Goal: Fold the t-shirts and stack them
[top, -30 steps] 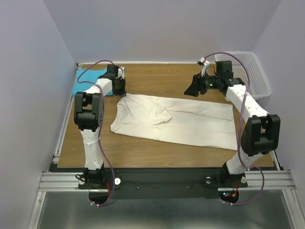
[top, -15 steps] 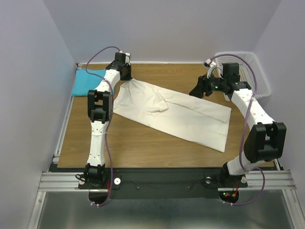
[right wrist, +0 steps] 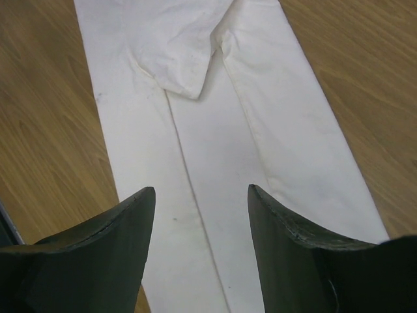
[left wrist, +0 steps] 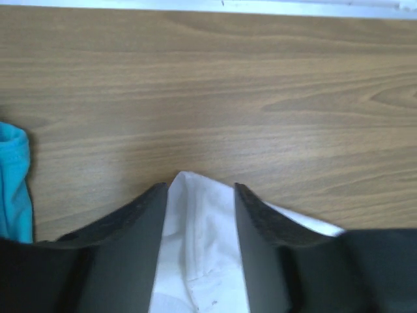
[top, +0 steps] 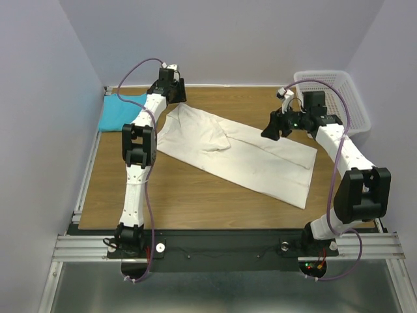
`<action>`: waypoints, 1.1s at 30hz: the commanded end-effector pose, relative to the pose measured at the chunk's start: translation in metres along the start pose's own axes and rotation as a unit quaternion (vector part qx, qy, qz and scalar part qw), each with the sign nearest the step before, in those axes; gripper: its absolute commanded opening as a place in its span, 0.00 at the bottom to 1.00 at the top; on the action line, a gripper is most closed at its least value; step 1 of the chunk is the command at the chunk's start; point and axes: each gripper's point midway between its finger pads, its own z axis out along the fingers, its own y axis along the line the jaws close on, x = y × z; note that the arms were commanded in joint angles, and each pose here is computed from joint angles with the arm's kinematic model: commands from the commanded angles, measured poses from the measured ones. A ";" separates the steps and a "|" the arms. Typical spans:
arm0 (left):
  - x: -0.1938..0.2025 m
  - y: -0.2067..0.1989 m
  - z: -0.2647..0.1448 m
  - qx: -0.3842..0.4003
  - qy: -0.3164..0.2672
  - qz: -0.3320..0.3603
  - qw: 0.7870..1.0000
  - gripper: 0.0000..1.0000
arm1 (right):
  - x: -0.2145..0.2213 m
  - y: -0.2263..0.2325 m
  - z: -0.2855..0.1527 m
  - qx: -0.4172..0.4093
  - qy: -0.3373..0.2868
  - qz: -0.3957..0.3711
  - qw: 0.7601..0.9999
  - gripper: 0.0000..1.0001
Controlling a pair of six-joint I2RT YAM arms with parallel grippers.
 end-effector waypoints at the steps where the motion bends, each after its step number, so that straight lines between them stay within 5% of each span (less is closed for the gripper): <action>1: -0.122 -0.029 -0.080 0.021 -0.154 0.002 0.988 0.65 | 0.023 -0.009 -0.002 0.008 0.038 -0.048 0.998 0.65; 6: -0.170 -0.027 -0.163 0.003 -0.220 0.018 0.975 0.68 | 0.069 0.041 -0.002 -0.114 0.115 -0.118 0.980 0.65; 9: -0.164 -0.014 -0.216 -0.023 -0.232 0.018 0.972 0.69 | 0.104 0.081 0.016 -0.151 0.181 -0.182 0.955 0.65; 10: -0.128 0.007 -0.206 -0.055 -0.198 0.010 0.979 0.73 | 0.108 0.090 0.022 -0.155 0.189 -0.201 0.949 0.65; 11: -0.138 0.007 -0.251 -0.059 -0.232 0.000 0.971 0.77 | 0.112 0.106 0.031 -0.159 0.205 -0.228 0.939 0.65; 12: -0.101 0.028 -0.244 -0.071 -0.204 -0.015 0.976 0.83 | 0.104 0.110 0.042 -0.143 0.194 -0.233 0.942 0.65; 13: -0.122 0.031 -0.276 -0.070 -0.244 -0.025 0.967 0.83 | 0.098 0.112 0.050 -0.130 0.192 -0.242 0.942 0.64; 14: -0.082 0.042 -0.268 -0.062 -0.204 -0.033 0.976 0.83 | 0.088 0.108 0.058 -0.101 0.187 -0.255 0.943 0.64; 18: -0.031 0.073 -0.332 -0.044 -0.210 -0.078 0.974 0.83 | 0.031 0.065 0.117 0.006 0.156 -0.182 0.971 0.64; 23: 0.038 0.080 -0.364 -0.058 -0.192 -0.070 0.977 0.83 | -0.056 0.043 0.176 0.030 0.066 -0.096 0.993 0.65; 25: 0.062 0.077 -0.363 -0.050 -0.171 -0.076 0.981 0.83 | -0.045 0.026 0.208 0.036 0.078 -0.054 0.995 0.67; 33: 0.089 0.066 -0.371 -0.026 -0.168 -0.100 0.980 0.83 | -0.103 -0.019 0.256 0.054 -0.005 -0.008 0.998 0.71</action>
